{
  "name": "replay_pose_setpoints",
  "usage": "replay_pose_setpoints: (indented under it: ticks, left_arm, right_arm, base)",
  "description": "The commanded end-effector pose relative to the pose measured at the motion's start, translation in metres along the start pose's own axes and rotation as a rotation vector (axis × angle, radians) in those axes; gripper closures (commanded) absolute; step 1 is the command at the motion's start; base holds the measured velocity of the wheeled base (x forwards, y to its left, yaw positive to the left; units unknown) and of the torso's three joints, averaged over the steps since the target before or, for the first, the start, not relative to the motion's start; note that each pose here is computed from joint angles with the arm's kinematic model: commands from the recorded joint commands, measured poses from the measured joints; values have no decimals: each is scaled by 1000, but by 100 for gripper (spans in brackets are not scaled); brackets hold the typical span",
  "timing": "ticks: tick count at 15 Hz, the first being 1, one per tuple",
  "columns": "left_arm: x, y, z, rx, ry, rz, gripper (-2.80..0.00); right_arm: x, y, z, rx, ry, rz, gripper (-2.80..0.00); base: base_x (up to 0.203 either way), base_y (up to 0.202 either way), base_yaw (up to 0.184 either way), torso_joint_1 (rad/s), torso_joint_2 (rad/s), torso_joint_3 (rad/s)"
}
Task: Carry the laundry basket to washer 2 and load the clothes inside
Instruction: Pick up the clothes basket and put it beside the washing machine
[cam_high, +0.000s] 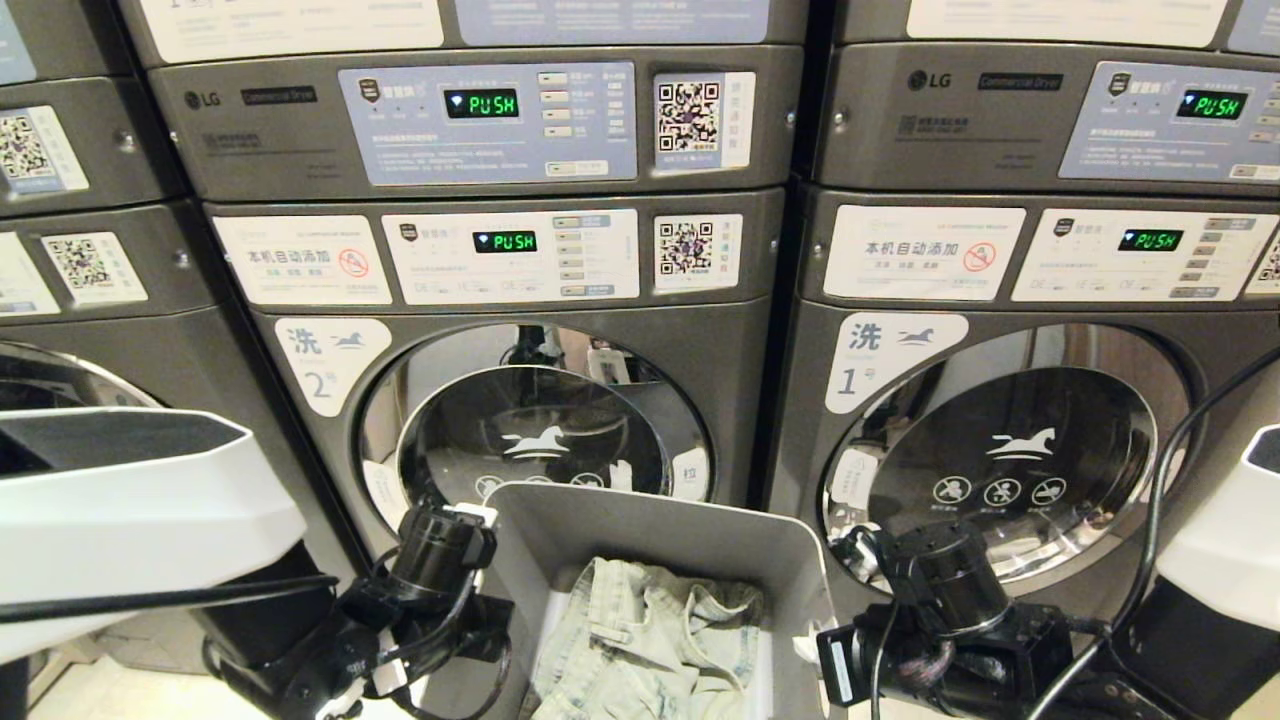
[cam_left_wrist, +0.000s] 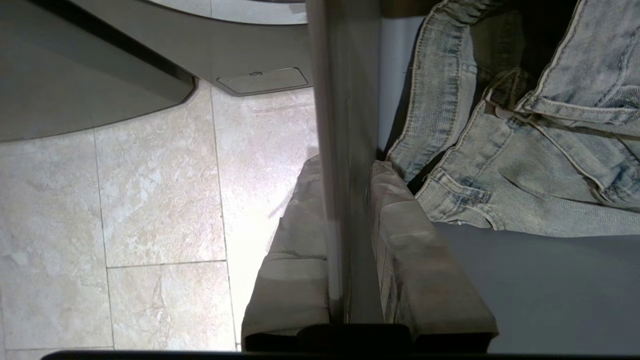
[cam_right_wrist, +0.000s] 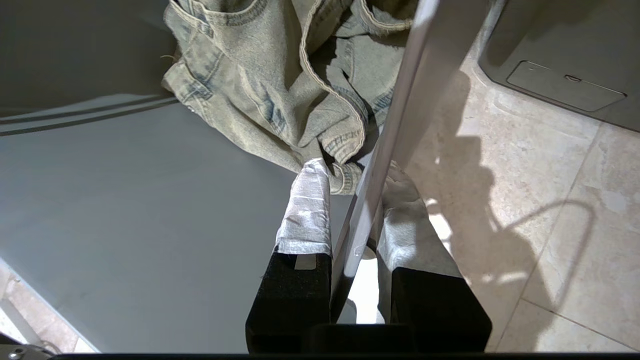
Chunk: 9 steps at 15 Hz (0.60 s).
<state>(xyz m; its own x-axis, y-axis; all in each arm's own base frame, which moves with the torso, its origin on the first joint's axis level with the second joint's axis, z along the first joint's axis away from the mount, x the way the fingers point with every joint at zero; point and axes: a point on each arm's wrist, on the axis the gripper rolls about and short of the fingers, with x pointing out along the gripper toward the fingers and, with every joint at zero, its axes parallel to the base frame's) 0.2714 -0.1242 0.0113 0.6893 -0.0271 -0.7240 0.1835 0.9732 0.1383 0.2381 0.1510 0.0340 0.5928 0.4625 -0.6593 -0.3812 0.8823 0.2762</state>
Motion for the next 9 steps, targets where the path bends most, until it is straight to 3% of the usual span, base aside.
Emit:
replay_pose_setpoints:
  ticks: [1, 9]
  left_arm:
    - [2, -1, -1, 0, 4, 1, 0]
    - [7, -2, -4, -5, 19, 1, 0]
  right_arm:
    - [1, 1, 1, 0, -5, 3, 0]
    - [3, 1, 0, -10, 0, 4, 0]
  base:
    - [0, 0, 0, 0, 0, 0]
    - [0, 0, 0, 0, 0, 0]
